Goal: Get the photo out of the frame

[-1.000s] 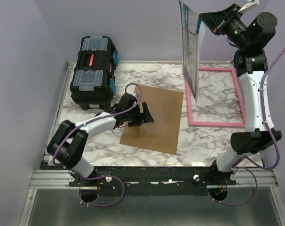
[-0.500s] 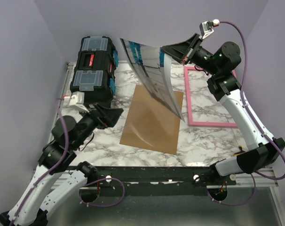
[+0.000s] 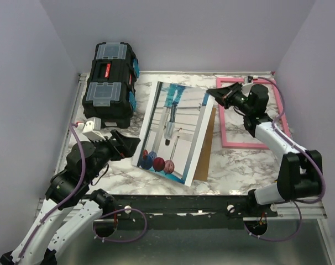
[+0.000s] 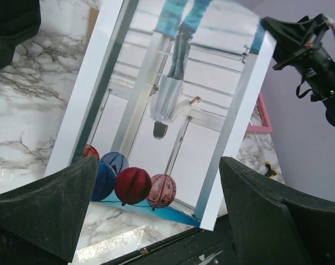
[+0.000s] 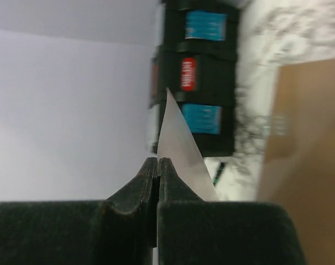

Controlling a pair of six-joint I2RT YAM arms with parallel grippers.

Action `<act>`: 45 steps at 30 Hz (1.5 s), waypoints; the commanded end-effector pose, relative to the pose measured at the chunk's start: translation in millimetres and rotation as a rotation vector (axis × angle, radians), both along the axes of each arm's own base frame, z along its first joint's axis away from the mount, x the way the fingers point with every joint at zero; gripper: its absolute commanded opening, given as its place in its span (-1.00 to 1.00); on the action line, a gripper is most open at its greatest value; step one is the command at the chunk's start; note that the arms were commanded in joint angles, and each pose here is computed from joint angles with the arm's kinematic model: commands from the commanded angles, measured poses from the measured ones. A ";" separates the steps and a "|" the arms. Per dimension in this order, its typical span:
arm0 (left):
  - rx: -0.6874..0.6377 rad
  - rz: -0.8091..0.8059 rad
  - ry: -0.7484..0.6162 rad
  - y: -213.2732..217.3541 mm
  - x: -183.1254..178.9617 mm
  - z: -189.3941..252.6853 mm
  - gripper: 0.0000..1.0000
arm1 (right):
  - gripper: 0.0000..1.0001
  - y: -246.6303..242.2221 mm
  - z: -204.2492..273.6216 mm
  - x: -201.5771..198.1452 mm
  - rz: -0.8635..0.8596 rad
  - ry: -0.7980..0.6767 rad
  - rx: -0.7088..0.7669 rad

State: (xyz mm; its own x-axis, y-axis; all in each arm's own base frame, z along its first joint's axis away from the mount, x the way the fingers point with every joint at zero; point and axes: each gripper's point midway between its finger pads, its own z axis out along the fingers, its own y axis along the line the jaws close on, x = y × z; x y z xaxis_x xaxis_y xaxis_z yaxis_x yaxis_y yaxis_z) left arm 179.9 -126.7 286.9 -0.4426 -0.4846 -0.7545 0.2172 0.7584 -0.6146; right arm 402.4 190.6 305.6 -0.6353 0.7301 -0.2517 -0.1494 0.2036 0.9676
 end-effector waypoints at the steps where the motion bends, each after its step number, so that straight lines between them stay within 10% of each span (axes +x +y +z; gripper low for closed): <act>1: -0.018 -0.044 0.040 -11.1 -0.7 -13.3 0.88 | -0.99 -20.9 -75.9 22.3 -0.071 -0.004 -0.183; 14: 0.002 -0.066 0.087 -19.9 5.1 -26.1 0.89 | -0.99 -23.0 -200.5 66.0 0.027 0.068 -0.437; 31: -0.007 -0.089 0.123 -29.2 8.6 -34.6 0.89 | -0.95 -38.4 -234.9 106.6 0.030 0.107 -0.556; 36: -0.012 -0.091 0.122 -29.2 7.6 -32.6 0.89 | 0.21 -56.2 -218.2 118.5 -0.006 0.124 -0.706; 45: 0.009 -0.080 0.095 -25.0 8.8 -24.0 0.89 | 0.83 -119.8 -90.0 84.1 -0.260 0.192 -1.227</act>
